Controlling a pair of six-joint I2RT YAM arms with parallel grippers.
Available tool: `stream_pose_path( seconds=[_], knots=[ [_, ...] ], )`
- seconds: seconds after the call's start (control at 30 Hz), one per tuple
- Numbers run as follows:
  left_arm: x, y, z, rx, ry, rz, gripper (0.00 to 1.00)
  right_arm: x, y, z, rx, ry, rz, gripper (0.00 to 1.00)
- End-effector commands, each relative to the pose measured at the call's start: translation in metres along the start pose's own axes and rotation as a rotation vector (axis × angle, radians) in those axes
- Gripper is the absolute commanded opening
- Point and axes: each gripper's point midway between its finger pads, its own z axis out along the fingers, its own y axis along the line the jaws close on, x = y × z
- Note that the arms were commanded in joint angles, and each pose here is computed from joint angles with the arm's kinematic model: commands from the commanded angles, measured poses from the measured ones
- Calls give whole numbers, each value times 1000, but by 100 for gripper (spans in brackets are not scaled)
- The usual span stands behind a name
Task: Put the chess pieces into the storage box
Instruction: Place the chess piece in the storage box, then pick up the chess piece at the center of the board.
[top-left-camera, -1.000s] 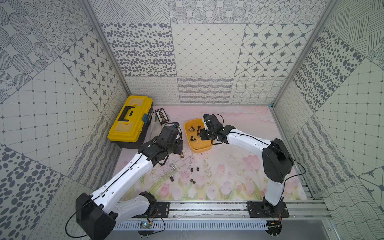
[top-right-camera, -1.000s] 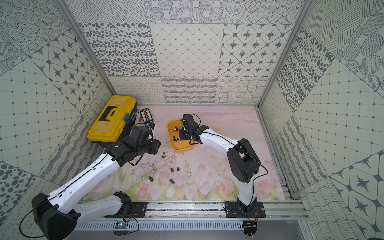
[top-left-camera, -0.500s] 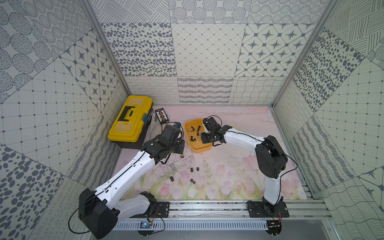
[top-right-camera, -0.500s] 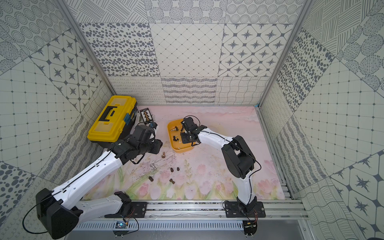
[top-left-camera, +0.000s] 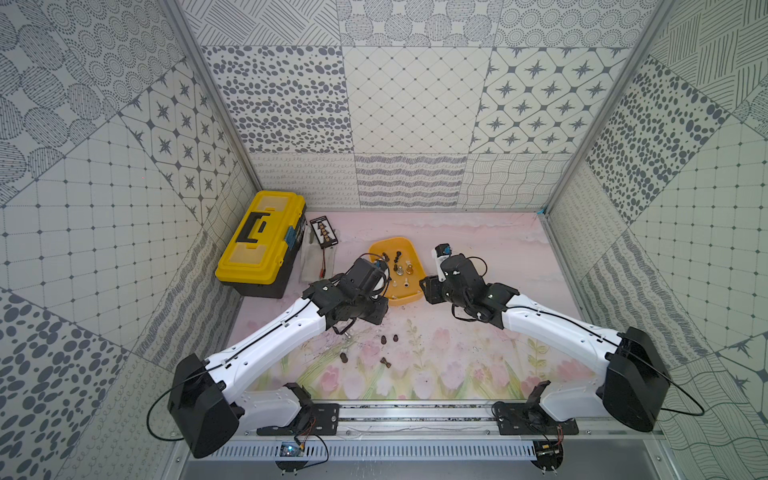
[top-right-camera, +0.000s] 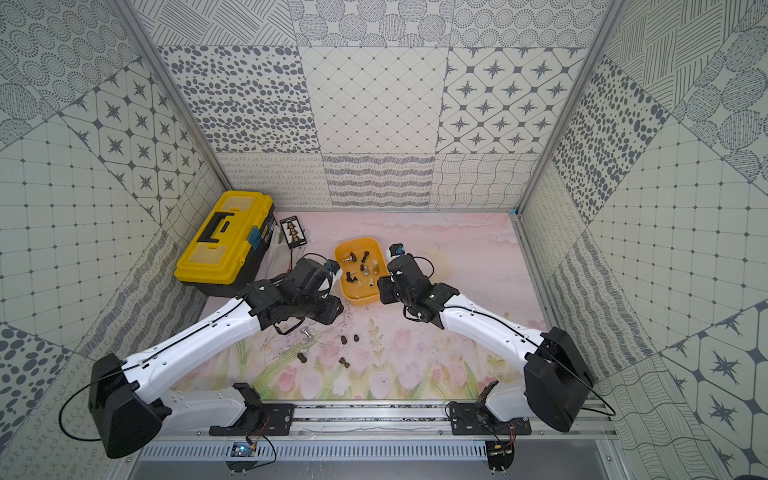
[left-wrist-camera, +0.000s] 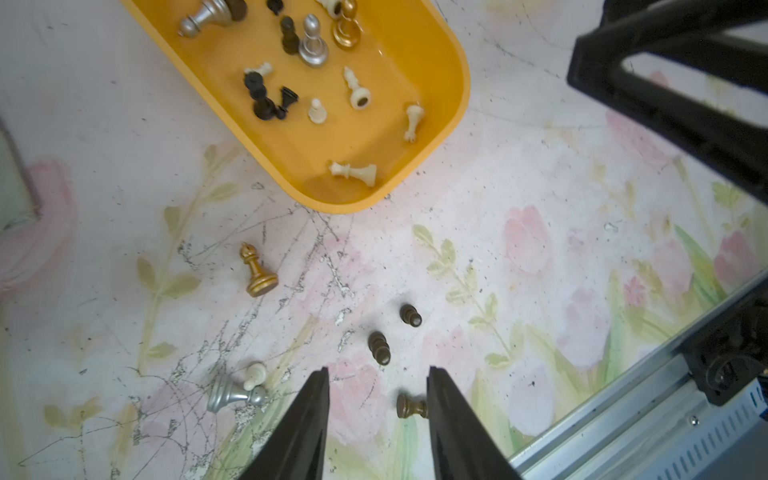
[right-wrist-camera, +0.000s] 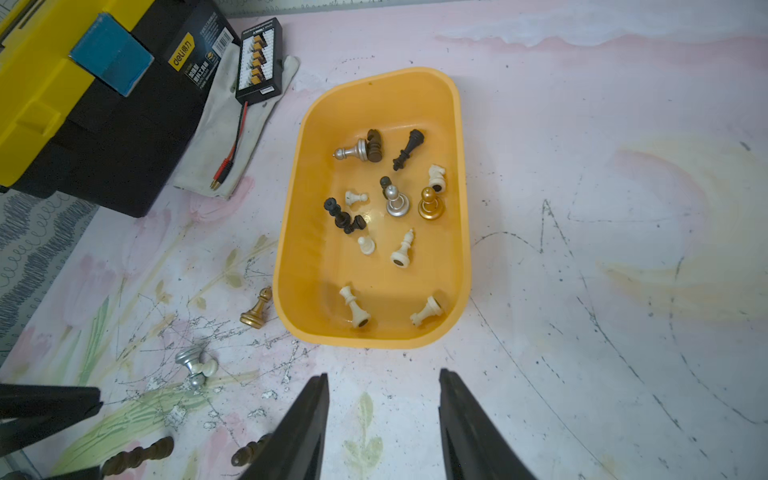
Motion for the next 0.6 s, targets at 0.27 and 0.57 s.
stream_pose_path(
  seconds=[0.27, 0.57],
  knots=[
    [69, -9, 48, -11, 223, -19, 43, -6, -15, -21, 32, -94, 58, 50],
    [74, -7, 74, -30, 190, -44, 40, -5, -14, -25, 26, -89, 62, 50]
  ],
)
